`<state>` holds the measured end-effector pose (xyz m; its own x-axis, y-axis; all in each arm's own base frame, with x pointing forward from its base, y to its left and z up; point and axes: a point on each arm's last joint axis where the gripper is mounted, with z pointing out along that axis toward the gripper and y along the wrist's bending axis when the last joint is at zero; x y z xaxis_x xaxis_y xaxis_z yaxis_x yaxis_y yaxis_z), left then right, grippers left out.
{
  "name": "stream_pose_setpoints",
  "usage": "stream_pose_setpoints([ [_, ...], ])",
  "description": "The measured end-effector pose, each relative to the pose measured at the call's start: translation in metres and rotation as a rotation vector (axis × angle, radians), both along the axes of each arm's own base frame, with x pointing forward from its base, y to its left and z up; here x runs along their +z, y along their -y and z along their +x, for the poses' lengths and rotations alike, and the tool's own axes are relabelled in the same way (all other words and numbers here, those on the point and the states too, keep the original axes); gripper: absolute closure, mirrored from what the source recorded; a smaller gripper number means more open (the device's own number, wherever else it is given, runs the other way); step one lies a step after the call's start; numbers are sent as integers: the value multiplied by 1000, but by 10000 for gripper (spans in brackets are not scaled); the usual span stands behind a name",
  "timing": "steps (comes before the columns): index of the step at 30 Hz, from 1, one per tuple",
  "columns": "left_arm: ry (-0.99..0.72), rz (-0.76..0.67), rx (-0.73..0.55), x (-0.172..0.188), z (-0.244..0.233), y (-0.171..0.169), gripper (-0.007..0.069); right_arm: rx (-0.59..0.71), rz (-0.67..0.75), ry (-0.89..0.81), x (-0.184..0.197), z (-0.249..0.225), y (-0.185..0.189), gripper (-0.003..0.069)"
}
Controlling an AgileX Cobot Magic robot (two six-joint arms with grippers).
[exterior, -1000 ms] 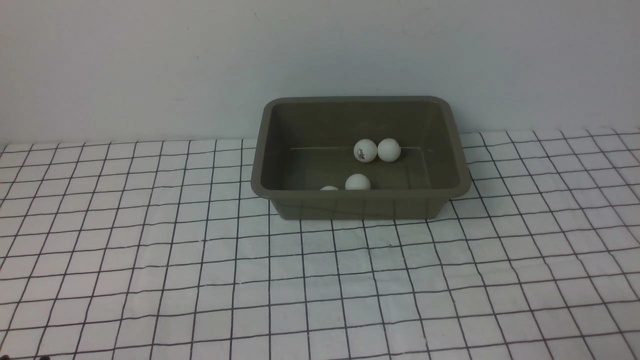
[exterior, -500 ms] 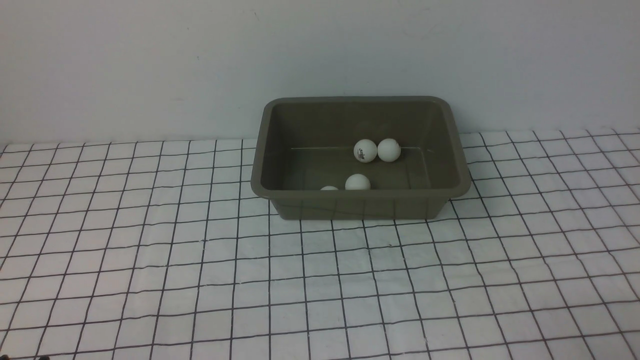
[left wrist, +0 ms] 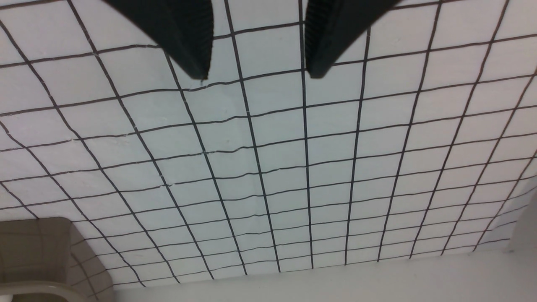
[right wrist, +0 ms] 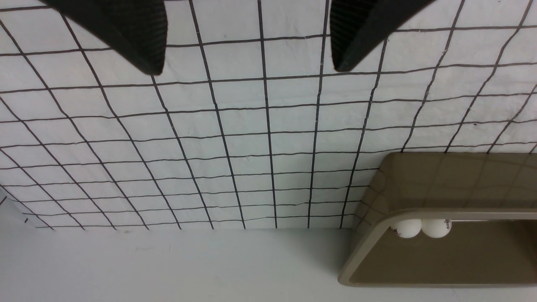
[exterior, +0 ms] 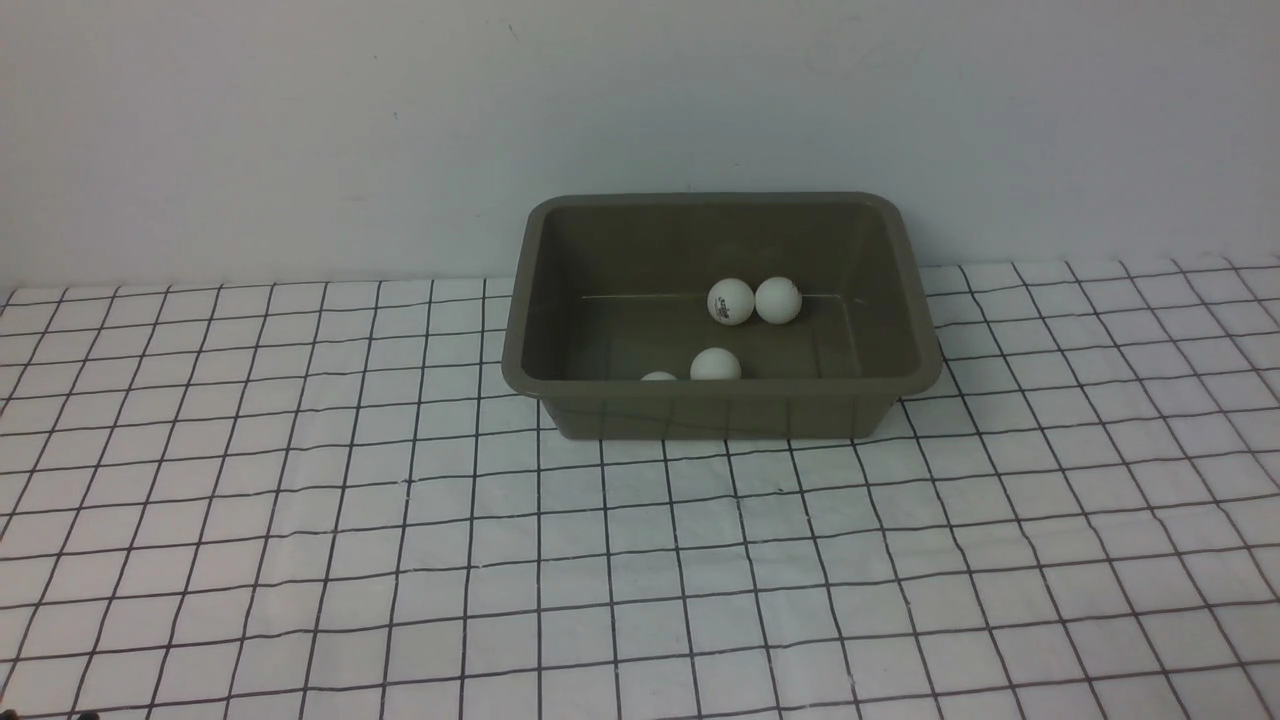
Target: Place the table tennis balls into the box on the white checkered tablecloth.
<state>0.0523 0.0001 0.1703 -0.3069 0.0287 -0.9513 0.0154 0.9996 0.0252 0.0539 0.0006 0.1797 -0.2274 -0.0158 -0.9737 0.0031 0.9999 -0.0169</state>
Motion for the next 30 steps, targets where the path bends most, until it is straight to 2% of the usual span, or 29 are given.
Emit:
stream_pose_setpoints([
  [19, 0, 3, -18, 0, 0, 1, 347, 0, 0, 0, 0, 0, 0, 185],
  [30, 0, 4, 77, 0, 0, -4, 347, 0, 0, 1, 0, 0, 0, 185],
])
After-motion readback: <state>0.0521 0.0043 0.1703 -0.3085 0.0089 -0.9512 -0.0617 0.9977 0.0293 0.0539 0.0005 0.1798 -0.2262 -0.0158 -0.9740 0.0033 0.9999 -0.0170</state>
